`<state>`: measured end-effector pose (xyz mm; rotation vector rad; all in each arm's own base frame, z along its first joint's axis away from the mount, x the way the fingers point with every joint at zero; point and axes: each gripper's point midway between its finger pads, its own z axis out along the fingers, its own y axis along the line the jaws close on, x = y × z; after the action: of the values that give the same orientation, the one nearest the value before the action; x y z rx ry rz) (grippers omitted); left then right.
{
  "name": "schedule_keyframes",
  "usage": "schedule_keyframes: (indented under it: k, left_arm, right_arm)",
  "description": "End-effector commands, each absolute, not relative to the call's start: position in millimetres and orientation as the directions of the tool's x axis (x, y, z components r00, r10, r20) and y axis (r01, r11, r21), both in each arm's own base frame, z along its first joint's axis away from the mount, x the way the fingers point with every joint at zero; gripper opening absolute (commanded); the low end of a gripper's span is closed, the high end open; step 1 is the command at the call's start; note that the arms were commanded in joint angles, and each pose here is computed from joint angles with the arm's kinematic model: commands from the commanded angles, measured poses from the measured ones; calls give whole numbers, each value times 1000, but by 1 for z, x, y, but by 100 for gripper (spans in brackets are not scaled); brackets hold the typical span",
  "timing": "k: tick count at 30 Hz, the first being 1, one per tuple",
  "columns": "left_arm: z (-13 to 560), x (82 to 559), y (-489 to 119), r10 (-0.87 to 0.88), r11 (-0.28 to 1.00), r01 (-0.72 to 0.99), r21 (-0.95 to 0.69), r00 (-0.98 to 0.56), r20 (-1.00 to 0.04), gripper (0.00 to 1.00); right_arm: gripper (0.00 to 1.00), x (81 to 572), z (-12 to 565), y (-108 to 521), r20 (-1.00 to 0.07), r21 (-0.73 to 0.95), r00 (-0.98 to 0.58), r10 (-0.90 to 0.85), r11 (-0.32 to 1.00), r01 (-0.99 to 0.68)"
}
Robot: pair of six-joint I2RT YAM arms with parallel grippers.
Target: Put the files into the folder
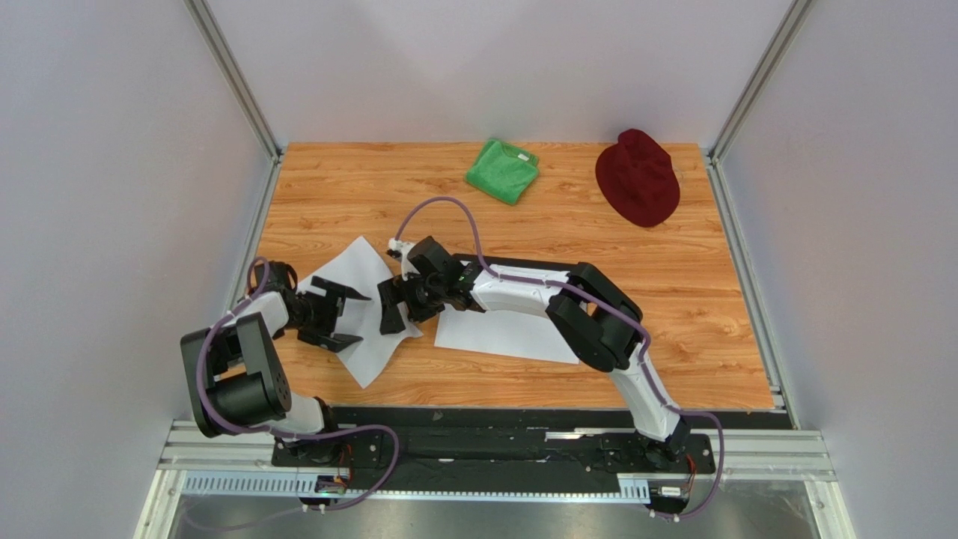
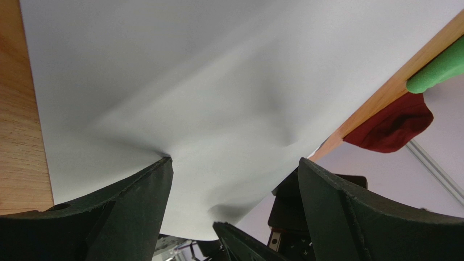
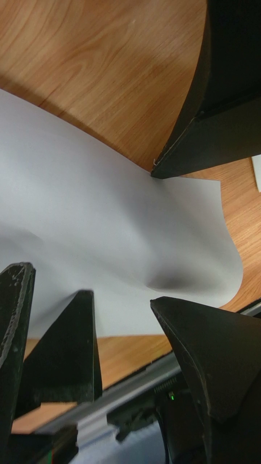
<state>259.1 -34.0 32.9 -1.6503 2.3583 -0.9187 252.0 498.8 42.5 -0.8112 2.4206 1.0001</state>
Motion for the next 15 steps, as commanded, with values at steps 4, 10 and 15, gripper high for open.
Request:
schedule_keyframes:
  k: [4, 10, 15]
  left_arm:
    - [28, 250, -38, -880, 225, -811, -541, -407, 245, 94]
    - [29, 247, -39, -874, 239, -804, -545, -422, 239, 94]
    - [30, 246, -39, -871, 245, -798, -550, -430, 236, 94]
  right_arm:
    - [90, 229, 82, 506, -363, 848, -893, -266, 304, -435]
    - [91, 234, 104, 516, -287, 921, -932, -221, 204, -332]
    - [91, 238, 118, 515, -245, 947, -955, -167, 169, -273]
